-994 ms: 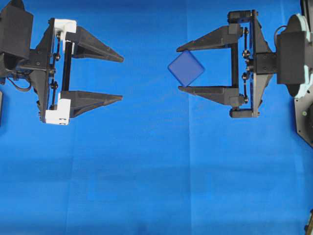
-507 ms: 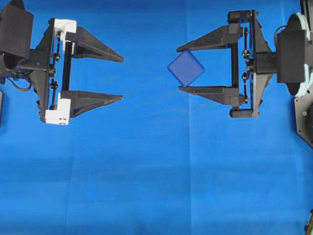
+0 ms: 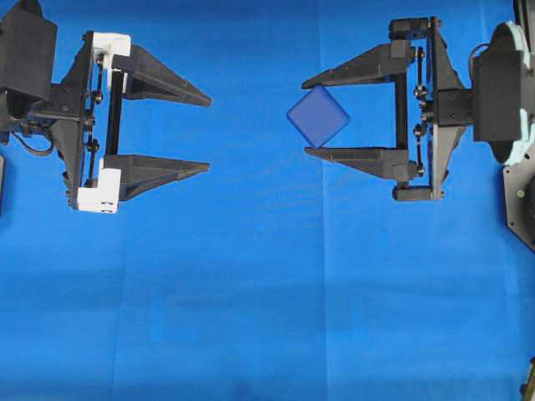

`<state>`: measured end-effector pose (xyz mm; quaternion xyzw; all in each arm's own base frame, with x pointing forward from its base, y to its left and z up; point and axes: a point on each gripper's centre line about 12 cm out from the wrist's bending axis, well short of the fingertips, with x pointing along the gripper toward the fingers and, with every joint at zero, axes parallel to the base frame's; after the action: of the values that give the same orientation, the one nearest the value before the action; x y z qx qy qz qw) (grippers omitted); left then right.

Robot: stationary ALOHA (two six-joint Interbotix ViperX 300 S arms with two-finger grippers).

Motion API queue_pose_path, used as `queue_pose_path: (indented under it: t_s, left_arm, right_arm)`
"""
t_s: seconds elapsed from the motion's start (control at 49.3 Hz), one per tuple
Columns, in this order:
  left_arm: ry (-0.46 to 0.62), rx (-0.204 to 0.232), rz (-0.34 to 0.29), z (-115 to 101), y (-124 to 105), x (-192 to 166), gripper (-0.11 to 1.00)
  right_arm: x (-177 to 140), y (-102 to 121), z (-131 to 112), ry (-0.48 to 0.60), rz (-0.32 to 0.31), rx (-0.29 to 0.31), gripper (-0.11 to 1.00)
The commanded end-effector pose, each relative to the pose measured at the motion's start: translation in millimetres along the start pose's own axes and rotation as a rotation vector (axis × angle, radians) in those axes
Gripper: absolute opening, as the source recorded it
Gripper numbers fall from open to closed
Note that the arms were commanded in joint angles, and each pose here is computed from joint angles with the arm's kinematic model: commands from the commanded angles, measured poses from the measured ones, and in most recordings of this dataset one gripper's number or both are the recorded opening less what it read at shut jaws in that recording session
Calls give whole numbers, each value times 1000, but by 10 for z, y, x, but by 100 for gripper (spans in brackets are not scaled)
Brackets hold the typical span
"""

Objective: Handover the blue block to the right arm after grasping it with the left arm, then place it in the designated position.

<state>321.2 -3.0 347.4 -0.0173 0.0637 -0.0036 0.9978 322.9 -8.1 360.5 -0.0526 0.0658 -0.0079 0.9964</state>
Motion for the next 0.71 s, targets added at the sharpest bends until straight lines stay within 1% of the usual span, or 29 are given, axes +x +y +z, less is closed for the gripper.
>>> queue_pose_path:
  t_s: [0.0,0.182,0.406,0.608,0.689]
  left_arm:
    - [-48,1,0,147,-1,-77,93]
    - [-48,1,0,147,-1,-77,93]
    - [-48,4,1,149,4,-72,93]
    - [-46,3,0,145,0,-68,93]
    - [-48,3,0,151,-1,-68,93]
  right_arm:
    - [-41,-14,170,-43,-4,10,56]
    - [-40,-15,122,-2,-7,52,56]
    - [-50,44,-31,132,-8,124,56]
    - [-82,36,-167,261,-40,207,56]
    - [-97,32,-203,304,-53,230,56]
